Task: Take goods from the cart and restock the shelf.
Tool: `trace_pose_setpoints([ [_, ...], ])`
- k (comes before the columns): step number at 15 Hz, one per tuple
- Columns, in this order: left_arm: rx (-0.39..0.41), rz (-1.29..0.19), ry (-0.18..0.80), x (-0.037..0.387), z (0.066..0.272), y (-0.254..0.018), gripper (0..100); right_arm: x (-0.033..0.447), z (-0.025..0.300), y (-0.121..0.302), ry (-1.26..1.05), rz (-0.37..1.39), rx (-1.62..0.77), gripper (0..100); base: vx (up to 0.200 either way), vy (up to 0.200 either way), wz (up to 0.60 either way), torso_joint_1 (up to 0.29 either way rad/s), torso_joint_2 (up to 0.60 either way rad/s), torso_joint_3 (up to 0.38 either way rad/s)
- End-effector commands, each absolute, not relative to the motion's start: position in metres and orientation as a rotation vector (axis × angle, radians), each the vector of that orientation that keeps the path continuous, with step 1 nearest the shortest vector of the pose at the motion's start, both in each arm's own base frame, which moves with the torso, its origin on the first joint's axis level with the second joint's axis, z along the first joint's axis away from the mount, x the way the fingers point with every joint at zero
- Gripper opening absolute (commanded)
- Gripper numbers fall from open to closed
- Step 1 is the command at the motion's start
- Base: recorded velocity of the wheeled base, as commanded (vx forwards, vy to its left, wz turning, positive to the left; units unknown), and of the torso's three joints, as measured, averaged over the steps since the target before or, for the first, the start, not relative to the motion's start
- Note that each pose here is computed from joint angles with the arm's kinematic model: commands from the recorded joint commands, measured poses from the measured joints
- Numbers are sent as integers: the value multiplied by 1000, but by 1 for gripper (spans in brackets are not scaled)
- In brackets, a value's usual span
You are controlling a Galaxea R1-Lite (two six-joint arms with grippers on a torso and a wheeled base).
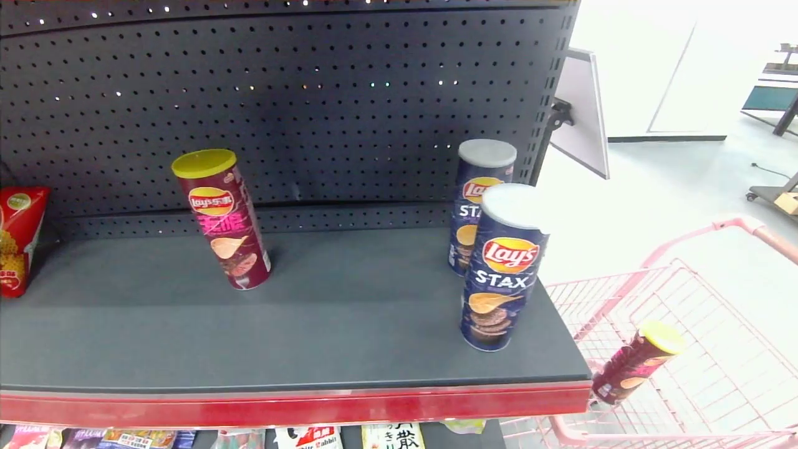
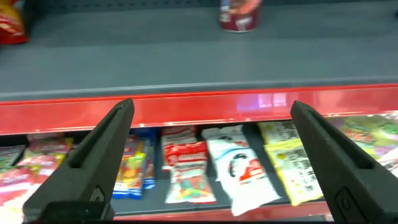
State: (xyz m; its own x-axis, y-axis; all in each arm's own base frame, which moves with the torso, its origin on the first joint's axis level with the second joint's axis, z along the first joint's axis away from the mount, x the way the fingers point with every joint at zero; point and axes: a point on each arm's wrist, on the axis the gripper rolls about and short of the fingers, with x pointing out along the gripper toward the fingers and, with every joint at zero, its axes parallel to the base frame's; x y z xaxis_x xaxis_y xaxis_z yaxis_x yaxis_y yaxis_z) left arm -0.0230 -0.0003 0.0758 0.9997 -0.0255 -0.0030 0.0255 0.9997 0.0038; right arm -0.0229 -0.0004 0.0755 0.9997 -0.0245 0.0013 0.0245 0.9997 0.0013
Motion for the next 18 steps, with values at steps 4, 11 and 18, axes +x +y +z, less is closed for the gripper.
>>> trace_pose_setpoints([
  [4,3,-26,3,-23,76,0,100,-23,75,0,0,-25,2,100,0,-200,0,2,-1,0],
  [11,2,-25,3,-23,76,0,100,-23,75,0,0,-25,2,100,0,-200,0,2,3,4],
  [18,2,-25,3,-23,76,0,100,-23,75,0,0,-23,2,100,0,-86,0,2,0,1],
])
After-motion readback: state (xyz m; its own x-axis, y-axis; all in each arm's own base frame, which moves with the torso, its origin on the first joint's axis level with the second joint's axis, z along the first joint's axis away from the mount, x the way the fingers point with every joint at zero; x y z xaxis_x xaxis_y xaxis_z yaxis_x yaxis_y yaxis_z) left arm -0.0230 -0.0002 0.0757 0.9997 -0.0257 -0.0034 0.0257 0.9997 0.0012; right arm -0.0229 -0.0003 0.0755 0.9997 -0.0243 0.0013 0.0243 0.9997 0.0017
